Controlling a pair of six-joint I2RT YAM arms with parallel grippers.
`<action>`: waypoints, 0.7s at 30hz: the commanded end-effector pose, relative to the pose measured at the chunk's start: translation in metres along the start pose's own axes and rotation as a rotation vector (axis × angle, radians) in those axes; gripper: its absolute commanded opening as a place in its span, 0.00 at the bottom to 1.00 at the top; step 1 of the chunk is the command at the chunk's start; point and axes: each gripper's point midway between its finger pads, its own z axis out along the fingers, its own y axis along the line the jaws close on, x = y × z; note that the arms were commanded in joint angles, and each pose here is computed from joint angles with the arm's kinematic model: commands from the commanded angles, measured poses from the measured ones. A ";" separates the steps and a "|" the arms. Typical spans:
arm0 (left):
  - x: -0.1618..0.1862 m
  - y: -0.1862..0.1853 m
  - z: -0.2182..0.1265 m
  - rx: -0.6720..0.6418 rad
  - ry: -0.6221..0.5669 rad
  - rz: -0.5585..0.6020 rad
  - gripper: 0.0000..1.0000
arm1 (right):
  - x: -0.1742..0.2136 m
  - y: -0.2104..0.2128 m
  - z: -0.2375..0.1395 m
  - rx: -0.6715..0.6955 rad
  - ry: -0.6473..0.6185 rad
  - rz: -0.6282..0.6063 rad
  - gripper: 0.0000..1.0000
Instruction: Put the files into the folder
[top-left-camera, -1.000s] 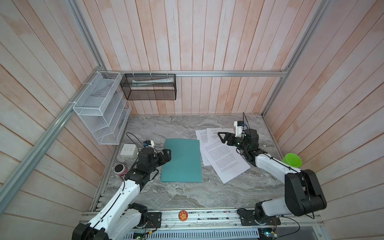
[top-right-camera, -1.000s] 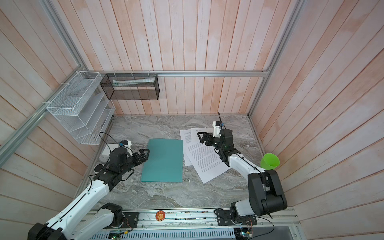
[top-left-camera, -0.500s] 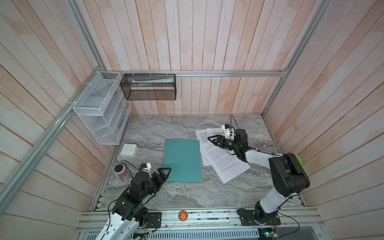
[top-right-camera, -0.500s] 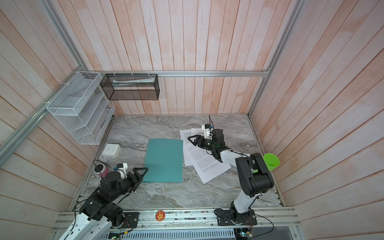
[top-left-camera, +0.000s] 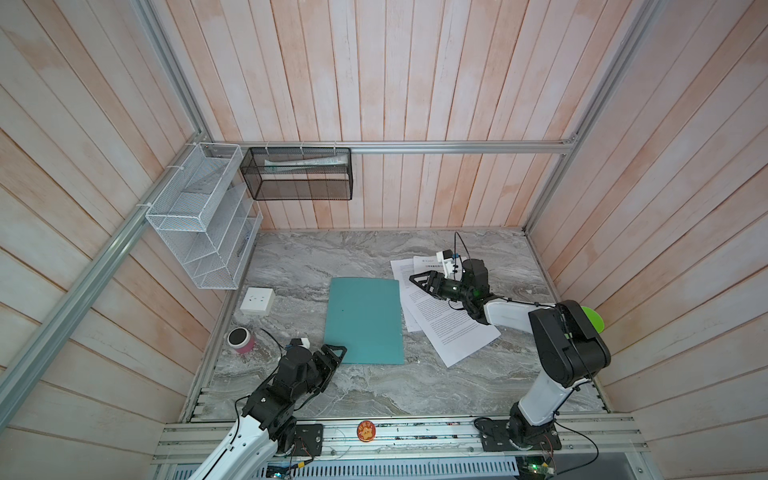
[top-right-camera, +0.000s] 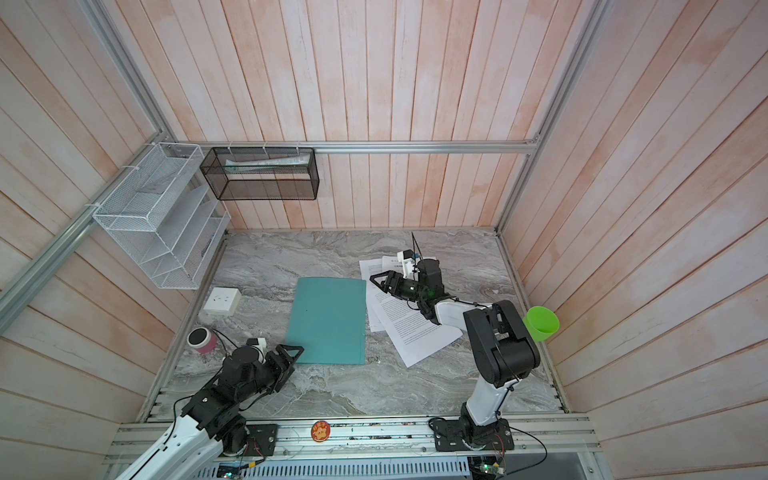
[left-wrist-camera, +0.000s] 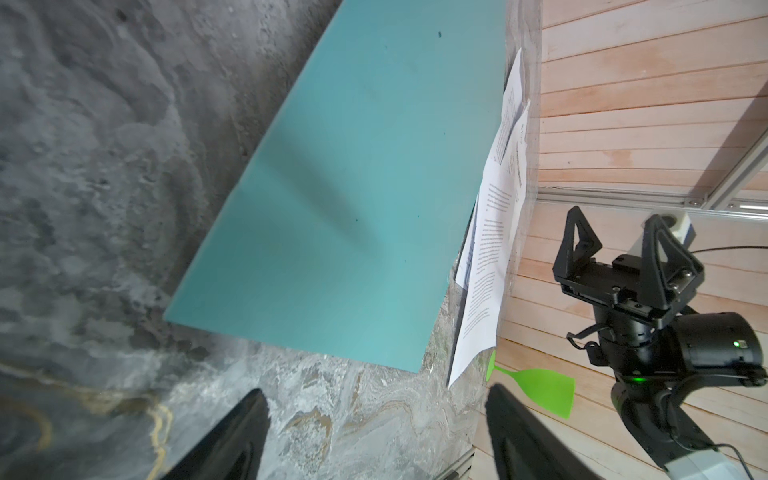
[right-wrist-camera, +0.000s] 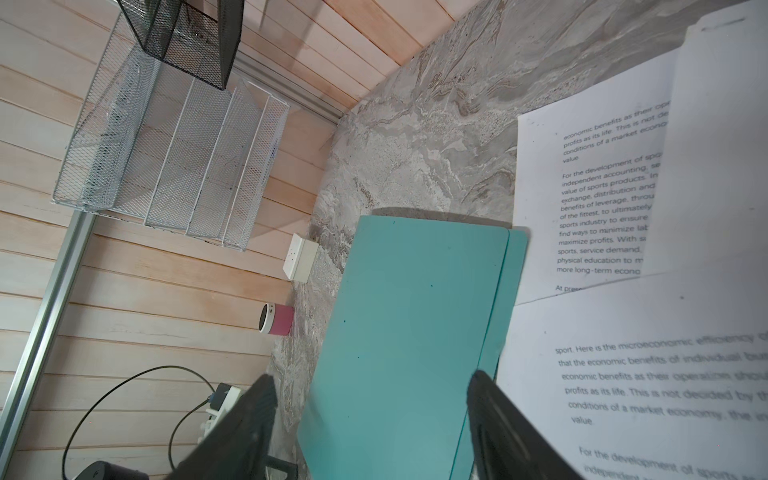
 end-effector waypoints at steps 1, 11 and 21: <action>-0.004 -0.010 0.005 0.058 -0.019 0.000 0.83 | -0.023 0.012 0.009 -0.034 -0.023 -0.038 0.70; -0.004 -0.007 0.016 0.092 -0.023 0.007 0.81 | -0.060 0.000 0.072 -0.053 0.120 -0.149 0.69; -0.007 0.003 0.022 0.111 -0.046 -0.013 0.80 | -0.043 -0.020 0.141 -0.084 0.267 -0.249 0.69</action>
